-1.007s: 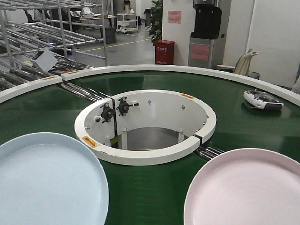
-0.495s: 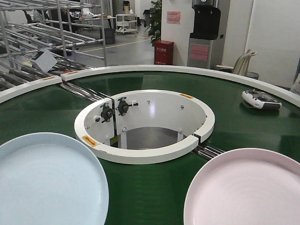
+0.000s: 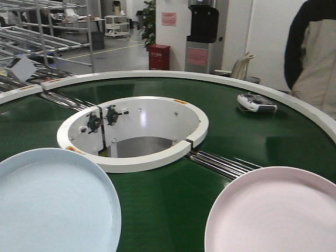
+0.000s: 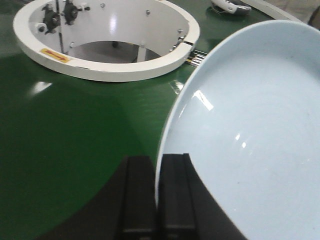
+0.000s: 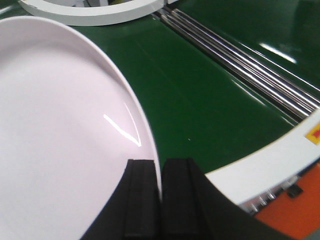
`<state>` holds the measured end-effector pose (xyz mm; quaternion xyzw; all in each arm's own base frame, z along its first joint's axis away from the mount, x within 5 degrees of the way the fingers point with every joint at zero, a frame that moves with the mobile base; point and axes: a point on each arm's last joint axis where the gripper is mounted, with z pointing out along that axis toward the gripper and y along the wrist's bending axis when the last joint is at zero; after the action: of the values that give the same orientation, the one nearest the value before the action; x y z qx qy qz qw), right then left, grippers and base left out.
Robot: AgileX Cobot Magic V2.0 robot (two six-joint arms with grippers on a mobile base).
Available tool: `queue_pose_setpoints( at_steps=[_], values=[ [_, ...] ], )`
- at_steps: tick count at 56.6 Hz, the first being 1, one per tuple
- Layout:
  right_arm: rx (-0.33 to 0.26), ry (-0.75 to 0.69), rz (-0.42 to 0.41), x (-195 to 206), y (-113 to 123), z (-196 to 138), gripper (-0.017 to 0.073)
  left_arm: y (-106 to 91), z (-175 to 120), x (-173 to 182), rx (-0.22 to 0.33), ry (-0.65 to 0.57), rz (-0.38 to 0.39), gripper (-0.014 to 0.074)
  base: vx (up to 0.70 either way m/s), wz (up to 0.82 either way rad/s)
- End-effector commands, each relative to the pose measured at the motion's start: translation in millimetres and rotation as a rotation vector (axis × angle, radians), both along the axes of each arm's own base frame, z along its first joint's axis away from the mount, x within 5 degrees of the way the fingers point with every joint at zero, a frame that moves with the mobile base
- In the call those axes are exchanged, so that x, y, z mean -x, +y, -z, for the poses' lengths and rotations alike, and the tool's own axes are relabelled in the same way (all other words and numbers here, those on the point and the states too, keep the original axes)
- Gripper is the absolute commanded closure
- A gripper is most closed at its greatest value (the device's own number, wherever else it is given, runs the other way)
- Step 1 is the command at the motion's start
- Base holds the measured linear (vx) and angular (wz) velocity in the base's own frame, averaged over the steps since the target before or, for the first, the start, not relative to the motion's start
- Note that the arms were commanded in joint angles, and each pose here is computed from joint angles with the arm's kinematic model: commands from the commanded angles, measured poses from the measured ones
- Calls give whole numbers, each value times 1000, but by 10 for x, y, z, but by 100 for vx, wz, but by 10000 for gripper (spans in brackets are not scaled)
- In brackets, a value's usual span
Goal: Grab plate from conveyor and place on tray
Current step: 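Hold both plates raised while the base drives to the steel table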
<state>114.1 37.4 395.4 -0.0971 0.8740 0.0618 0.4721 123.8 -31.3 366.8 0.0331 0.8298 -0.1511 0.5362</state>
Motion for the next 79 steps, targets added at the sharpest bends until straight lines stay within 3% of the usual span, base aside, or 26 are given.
queue_pose_setpoints(
  at_steps=[1,79],
  values=[
    [-22,-106,-4,-15,-4,-146,568,5,-167,-11,44,-107,-19,599,-17,-47],
    [-22,-105,-3,-15,-4,-145,568,5,-167,-11,44,-107,-19,599,-14,-60]
  ],
)
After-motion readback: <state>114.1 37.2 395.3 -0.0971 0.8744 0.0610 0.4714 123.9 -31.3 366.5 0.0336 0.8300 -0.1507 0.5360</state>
